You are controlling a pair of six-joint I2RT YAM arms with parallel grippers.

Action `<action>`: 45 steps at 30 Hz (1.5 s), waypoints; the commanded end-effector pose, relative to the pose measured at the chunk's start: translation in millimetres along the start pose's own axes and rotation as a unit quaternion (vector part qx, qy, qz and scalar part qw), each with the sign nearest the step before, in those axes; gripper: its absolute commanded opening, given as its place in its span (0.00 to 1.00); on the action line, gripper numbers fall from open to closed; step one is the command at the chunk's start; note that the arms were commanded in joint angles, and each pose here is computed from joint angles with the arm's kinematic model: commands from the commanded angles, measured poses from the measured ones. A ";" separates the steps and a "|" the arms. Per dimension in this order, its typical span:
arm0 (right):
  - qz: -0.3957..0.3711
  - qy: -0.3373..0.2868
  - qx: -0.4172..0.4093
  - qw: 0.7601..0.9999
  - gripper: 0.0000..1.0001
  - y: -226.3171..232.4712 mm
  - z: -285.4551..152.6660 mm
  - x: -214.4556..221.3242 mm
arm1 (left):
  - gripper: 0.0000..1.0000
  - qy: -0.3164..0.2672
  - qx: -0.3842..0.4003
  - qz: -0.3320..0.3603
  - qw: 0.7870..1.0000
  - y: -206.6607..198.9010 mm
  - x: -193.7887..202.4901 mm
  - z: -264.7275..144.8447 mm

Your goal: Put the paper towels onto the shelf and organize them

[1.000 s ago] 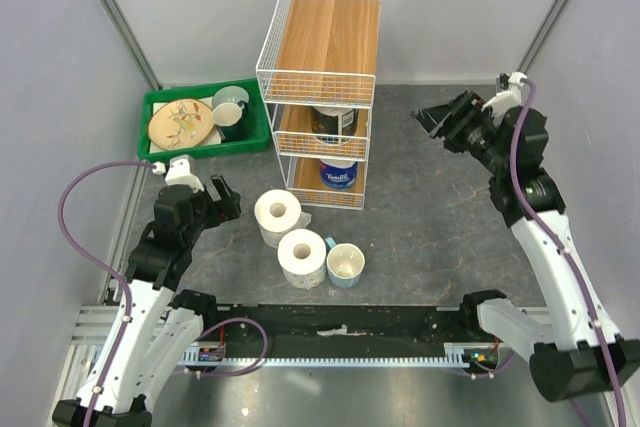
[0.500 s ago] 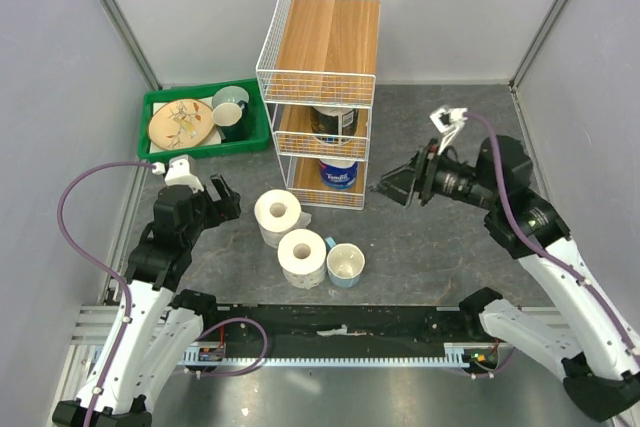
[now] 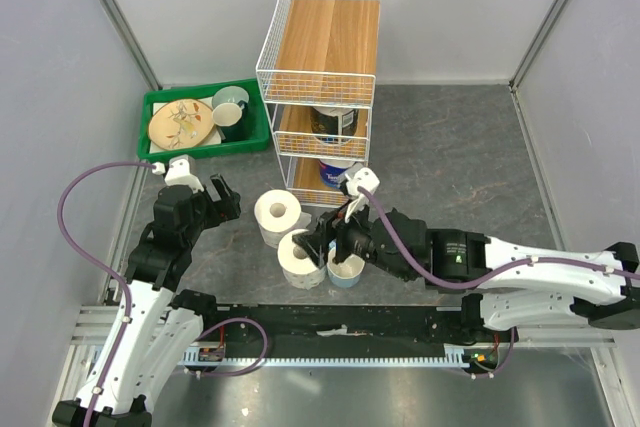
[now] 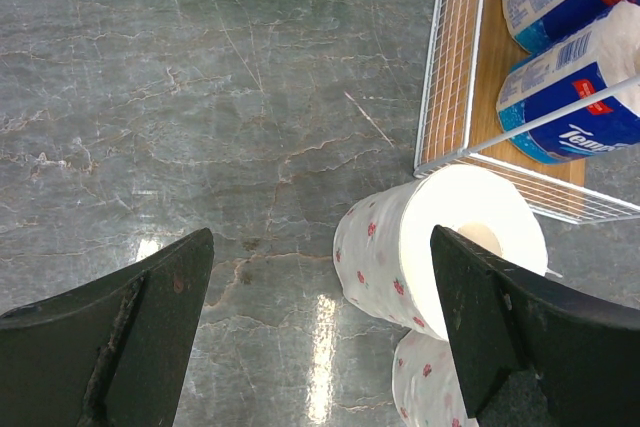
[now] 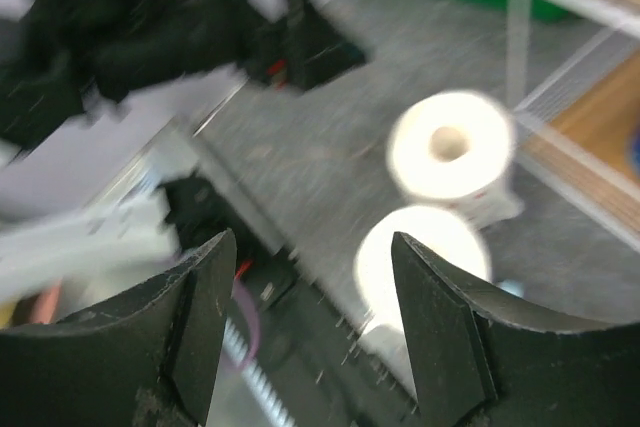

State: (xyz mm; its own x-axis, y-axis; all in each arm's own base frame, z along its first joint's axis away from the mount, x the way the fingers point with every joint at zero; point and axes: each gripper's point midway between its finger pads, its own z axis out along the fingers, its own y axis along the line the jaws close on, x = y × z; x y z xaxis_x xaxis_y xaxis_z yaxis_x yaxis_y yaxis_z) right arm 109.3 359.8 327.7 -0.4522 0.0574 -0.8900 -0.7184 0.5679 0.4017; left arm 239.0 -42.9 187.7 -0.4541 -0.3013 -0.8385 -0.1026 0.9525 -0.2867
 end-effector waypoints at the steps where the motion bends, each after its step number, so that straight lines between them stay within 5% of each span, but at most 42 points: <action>1: 0.034 -0.173 0.184 0.967 0.71 -60.7 -3.2 -54.4 | 0.96 -0.026 0.007 0.000 1.000 -4.5 -15.9 -0.2; 8: -0.020 -0.217 0.282 0.934 0.70 -86.1 8.1 -58.0 | 0.96 -0.026 0.008 0.000 1.000 -5.1 -16.6 0.2; 17: -0.092 -0.250 0.298 0.917 0.66 -78.1 16.7 -81.9 | 0.96 -0.027 0.009 0.000 1.000 -5.5 -16.9 0.2; 45: -0.124 -0.251 0.308 0.909 0.66 -107.2 53.4 -125.3 | 0.96 -0.026 0.009 0.000 1.000 -5.2 -16.0 0.7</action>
State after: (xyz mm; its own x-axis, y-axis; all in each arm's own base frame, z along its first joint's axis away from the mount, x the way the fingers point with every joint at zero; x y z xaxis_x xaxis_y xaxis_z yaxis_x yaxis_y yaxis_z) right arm 267.2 331.9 372.6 0.0888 0.1057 -0.9904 -0.2546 0.9637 0.0800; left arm 239.4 -43.1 186.5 -0.4586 -0.3003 -0.8364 -0.1038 0.9528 -0.2852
